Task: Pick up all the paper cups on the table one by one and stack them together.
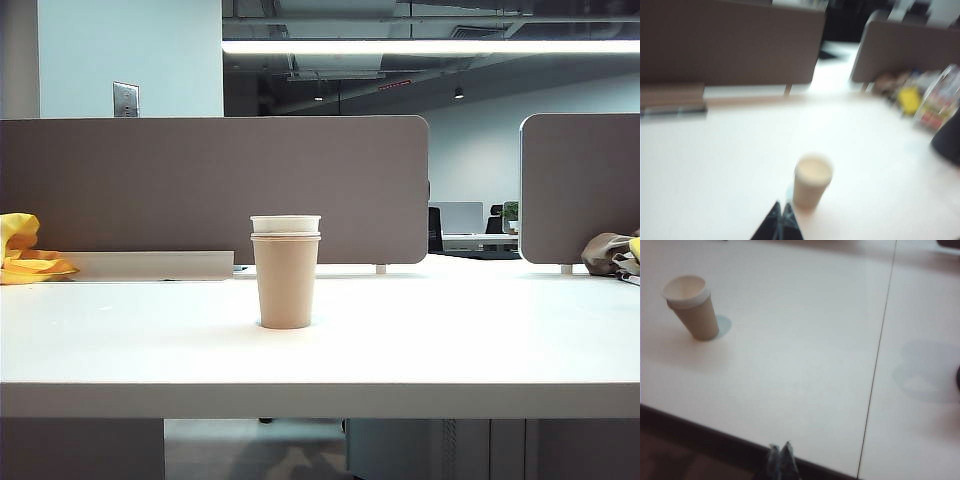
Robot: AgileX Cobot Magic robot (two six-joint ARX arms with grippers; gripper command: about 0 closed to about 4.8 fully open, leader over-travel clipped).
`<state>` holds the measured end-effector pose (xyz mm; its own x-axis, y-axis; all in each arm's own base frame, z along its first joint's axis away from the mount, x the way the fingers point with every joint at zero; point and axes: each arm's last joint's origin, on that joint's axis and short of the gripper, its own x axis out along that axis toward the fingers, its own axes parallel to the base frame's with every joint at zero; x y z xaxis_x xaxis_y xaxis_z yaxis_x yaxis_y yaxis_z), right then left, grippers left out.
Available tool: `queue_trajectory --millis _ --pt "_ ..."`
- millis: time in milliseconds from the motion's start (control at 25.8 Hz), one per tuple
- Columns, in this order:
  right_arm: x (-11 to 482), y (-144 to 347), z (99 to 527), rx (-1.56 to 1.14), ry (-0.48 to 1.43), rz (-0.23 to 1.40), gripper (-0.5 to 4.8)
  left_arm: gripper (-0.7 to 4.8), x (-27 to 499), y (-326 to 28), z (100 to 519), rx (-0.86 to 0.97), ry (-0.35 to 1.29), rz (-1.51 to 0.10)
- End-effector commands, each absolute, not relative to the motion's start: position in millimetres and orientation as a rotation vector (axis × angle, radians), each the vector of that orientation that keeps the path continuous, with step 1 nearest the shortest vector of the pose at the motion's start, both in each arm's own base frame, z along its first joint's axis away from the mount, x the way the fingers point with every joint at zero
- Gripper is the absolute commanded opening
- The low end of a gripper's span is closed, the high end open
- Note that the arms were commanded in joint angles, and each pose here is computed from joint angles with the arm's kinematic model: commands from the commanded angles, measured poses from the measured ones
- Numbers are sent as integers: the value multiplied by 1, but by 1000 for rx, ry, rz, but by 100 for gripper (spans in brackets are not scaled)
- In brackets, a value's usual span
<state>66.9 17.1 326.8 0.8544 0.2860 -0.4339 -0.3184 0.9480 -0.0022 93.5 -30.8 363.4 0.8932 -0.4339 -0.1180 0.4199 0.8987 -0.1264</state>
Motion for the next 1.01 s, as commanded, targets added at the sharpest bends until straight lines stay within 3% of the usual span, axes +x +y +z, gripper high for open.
queue_trajectory --millis 39,466,1010 --pt "60 16 328 -74 424 319 -5 -6 94 -31 343 -95 204 -431" --pt "51 14 311 -72 412 325 -5 -6 82 -27 258 -86 404 -416" --pt "51 14 311 -73 413 319 -5 -6 81 -27 256 -85 433 -414"
